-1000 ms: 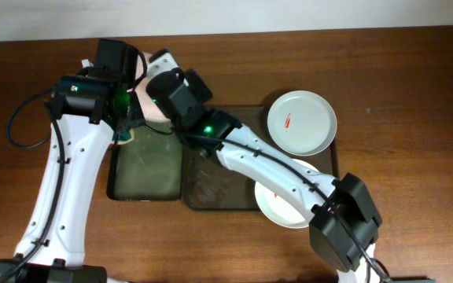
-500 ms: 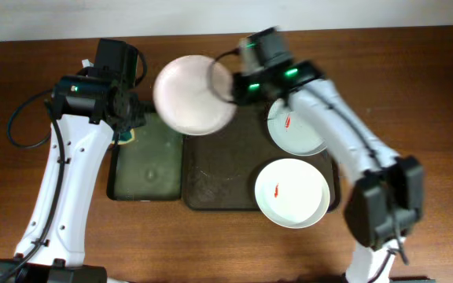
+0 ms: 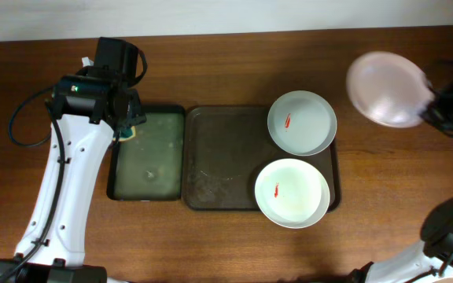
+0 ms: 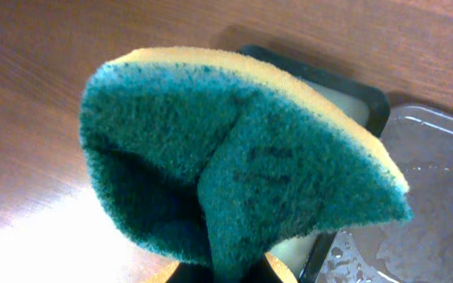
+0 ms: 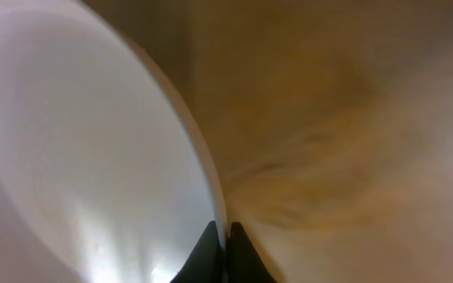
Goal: Clean dirty plates on tray and stack at the side
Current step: 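Carry the plate right and set it on the table beside the tray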
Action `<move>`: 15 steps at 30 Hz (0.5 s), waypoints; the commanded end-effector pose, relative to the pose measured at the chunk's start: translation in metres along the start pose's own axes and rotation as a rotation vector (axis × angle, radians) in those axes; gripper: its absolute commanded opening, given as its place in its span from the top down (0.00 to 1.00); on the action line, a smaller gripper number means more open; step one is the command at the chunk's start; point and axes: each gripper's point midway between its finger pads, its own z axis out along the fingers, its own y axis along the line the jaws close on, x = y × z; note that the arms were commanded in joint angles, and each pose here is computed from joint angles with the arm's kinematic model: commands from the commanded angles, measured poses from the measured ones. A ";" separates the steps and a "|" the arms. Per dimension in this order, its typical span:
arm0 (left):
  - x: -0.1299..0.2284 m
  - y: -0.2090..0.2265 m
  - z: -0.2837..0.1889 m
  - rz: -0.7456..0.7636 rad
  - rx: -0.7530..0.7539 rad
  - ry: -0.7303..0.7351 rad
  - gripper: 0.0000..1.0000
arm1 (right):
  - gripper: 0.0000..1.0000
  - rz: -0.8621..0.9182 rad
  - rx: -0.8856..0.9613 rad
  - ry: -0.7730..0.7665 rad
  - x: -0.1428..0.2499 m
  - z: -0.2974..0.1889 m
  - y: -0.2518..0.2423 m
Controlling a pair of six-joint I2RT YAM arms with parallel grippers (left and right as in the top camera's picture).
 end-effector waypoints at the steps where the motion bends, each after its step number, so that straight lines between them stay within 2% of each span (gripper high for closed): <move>1: -0.008 -0.002 -0.001 -0.029 0.010 -0.031 1.00 | 0.96 0.090 0.123 0.042 0.006 0.007 -0.054; 7: -0.025 -0.013 0.000 -0.052 0.053 -0.099 1.00 | 0.95 0.135 0.151 0.127 0.035 0.048 -0.083; 15: -0.024 -0.019 0.003 -0.014 0.076 -0.088 1.00 | 0.95 0.142 0.171 0.152 0.066 0.101 -0.113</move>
